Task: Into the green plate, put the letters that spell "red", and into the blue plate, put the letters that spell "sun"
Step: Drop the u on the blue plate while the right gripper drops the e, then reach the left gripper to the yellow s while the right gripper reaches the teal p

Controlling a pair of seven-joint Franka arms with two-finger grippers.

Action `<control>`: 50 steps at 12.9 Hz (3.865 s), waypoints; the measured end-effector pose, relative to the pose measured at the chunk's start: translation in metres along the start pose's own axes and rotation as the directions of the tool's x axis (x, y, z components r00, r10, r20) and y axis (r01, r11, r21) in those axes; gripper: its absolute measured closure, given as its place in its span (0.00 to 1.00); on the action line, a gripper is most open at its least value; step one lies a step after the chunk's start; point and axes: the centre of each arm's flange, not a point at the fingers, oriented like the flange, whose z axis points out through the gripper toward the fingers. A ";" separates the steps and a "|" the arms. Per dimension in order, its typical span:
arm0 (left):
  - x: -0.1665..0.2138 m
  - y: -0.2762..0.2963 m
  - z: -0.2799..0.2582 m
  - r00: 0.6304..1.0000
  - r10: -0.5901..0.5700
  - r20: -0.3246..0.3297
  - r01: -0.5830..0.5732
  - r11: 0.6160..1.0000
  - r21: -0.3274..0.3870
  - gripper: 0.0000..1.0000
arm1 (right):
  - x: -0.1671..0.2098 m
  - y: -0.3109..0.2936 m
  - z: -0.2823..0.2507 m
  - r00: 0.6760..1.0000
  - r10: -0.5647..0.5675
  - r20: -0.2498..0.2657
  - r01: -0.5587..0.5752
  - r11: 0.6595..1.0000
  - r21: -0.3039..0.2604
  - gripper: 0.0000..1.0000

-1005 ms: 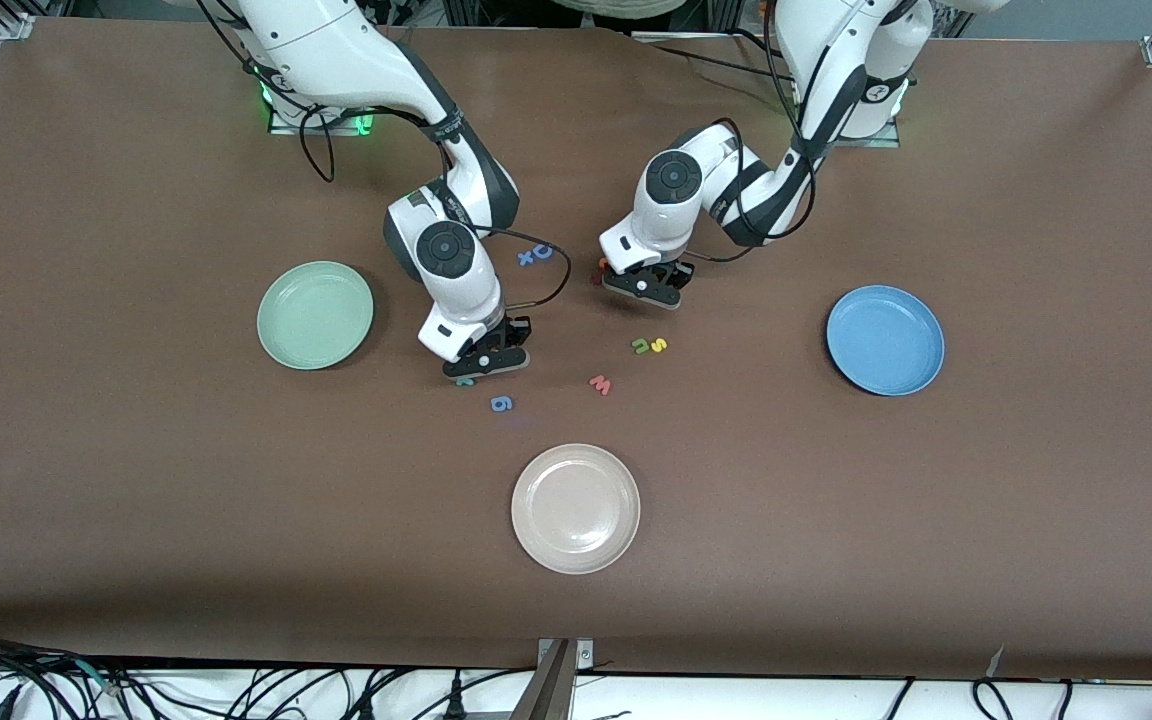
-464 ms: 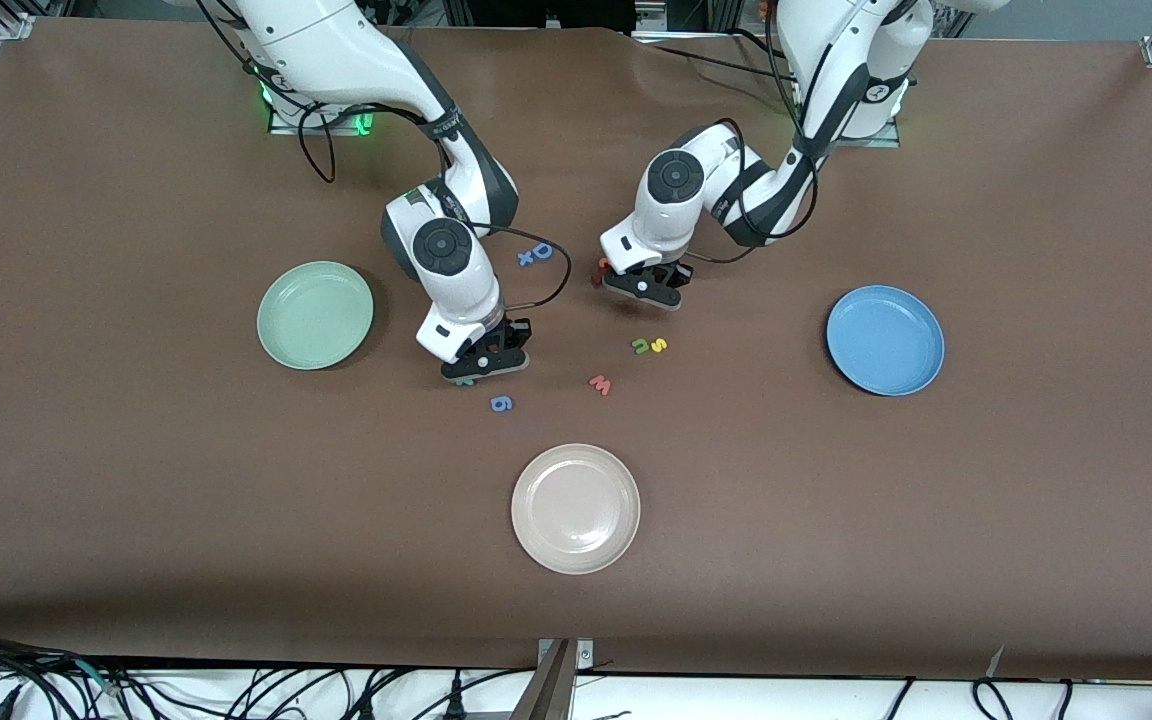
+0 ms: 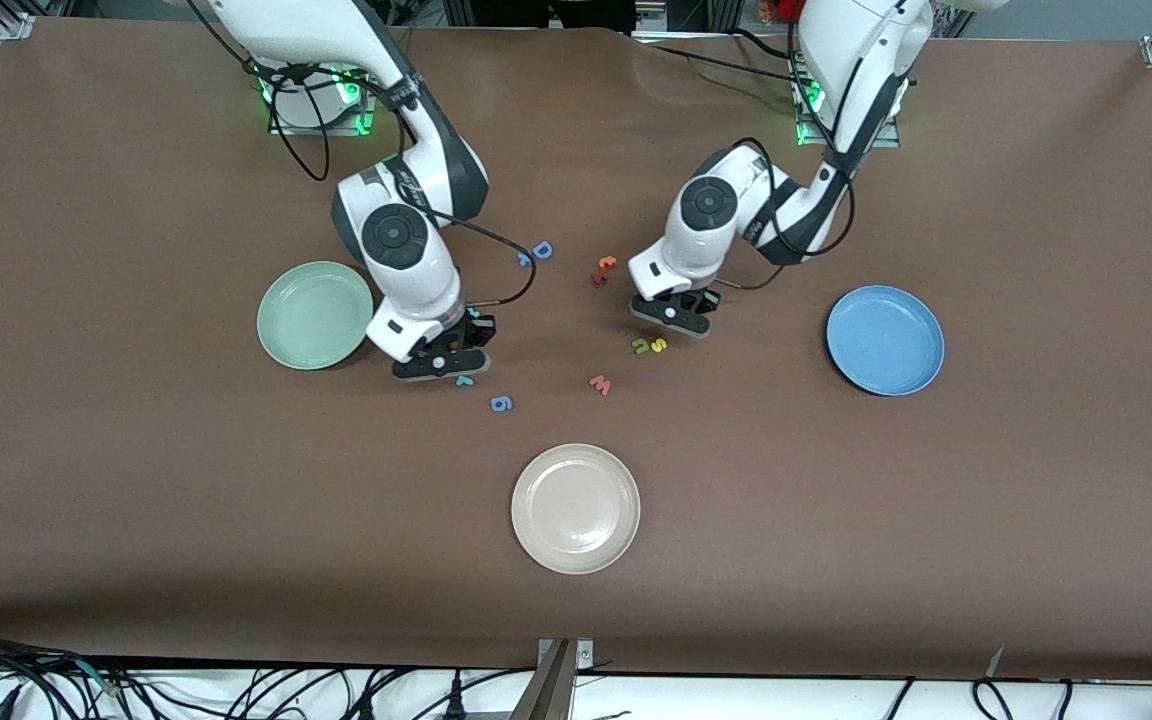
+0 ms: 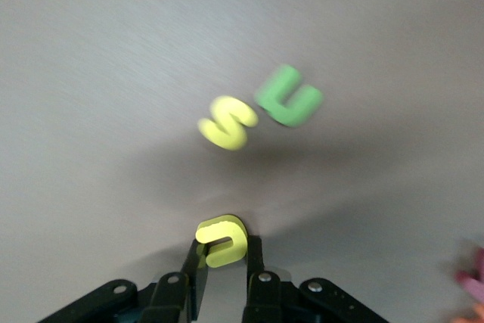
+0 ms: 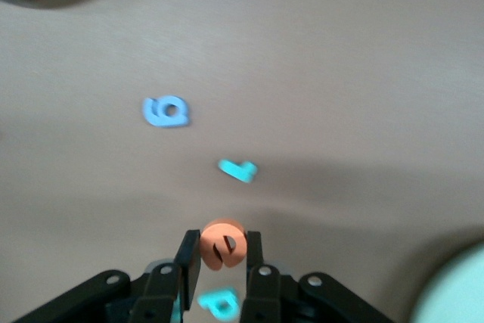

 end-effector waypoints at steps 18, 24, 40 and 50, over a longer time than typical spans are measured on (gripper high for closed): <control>-0.031 -0.304 -0.048 0.935 0.335 0.118 -0.332 0.942 -0.041 0.74 | -0.105 0.232 0.099 0.989 -0.019 0.149 0.034 0.994 -0.099 0.57; -0.043 -0.308 -0.034 0.932 0.334 0.143 -0.328 0.942 -0.064 0.70 | -0.092 0.222 0.069 0.994 0.009 0.105 -0.002 0.998 -0.070 0.17; 0.036 -0.145 -0.100 0.971 0.235 -0.033 -0.237 0.970 -0.053 0.00 | -0.076 0.017 0.068 0.701 0.713 0.010 -0.712 0.701 -0.043 0.23; 0.062 -0.035 -0.036 0.845 0.535 -0.010 -0.534 0.844 0.045 0.00 | -0.057 -0.023 0.103 0.419 0.908 -0.030 -0.908 0.417 -0.049 0.22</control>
